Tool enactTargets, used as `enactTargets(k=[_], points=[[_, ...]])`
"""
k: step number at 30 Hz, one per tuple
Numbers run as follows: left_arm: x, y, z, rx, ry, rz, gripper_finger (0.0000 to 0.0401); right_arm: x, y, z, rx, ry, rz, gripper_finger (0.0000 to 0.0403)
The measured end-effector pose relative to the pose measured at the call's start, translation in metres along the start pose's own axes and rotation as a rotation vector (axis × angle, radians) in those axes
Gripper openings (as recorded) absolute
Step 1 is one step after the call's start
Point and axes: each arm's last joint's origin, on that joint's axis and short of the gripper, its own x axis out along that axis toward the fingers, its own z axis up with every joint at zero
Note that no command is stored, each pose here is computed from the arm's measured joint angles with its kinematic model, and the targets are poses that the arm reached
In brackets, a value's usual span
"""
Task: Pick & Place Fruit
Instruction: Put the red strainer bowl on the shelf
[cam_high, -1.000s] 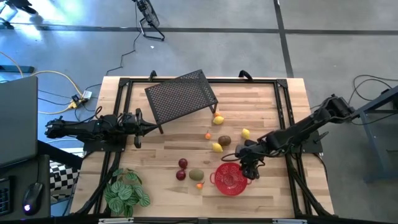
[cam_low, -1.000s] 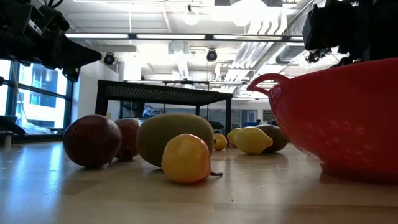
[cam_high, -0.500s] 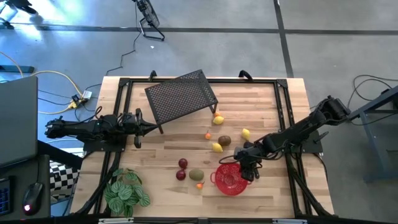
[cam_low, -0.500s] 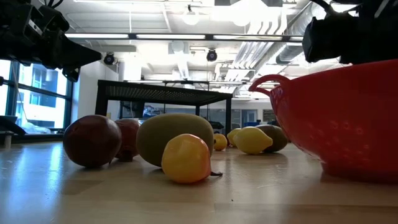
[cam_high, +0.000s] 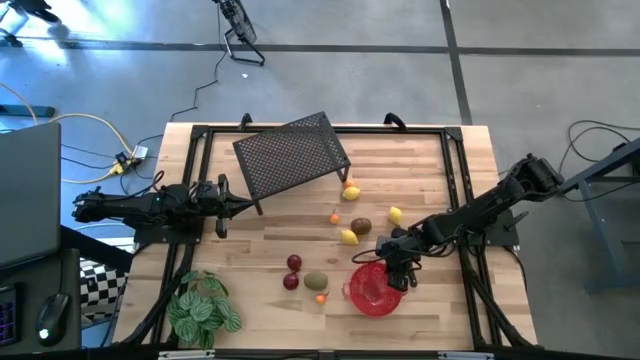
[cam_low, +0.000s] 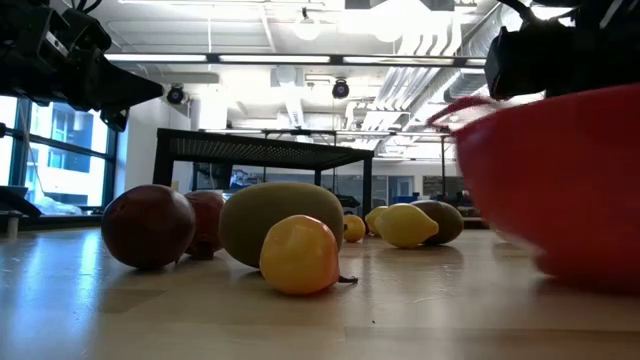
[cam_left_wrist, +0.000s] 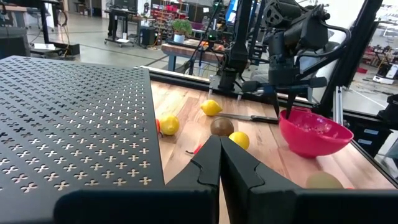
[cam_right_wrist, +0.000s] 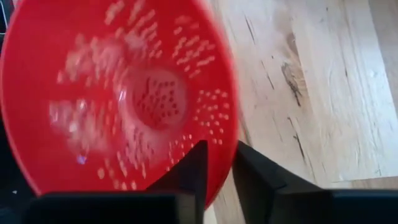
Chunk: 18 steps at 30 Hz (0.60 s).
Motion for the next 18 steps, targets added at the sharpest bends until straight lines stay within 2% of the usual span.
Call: enactTargets(k=[4, 18], points=[[0.0, 0.0, 0.0, 0.0, 0.0, 0.0, 0.0, 0.0, -0.0002, -0.0003, -0.006, 0.004, -0.001, 0.0011], [0.0, -0.0001, 0.0, 0.0, 0.0, -0.002, 0.0, -0.0028, -0.0038, 0.004, 0.019, -0.017, -0.003, 0.0005]])
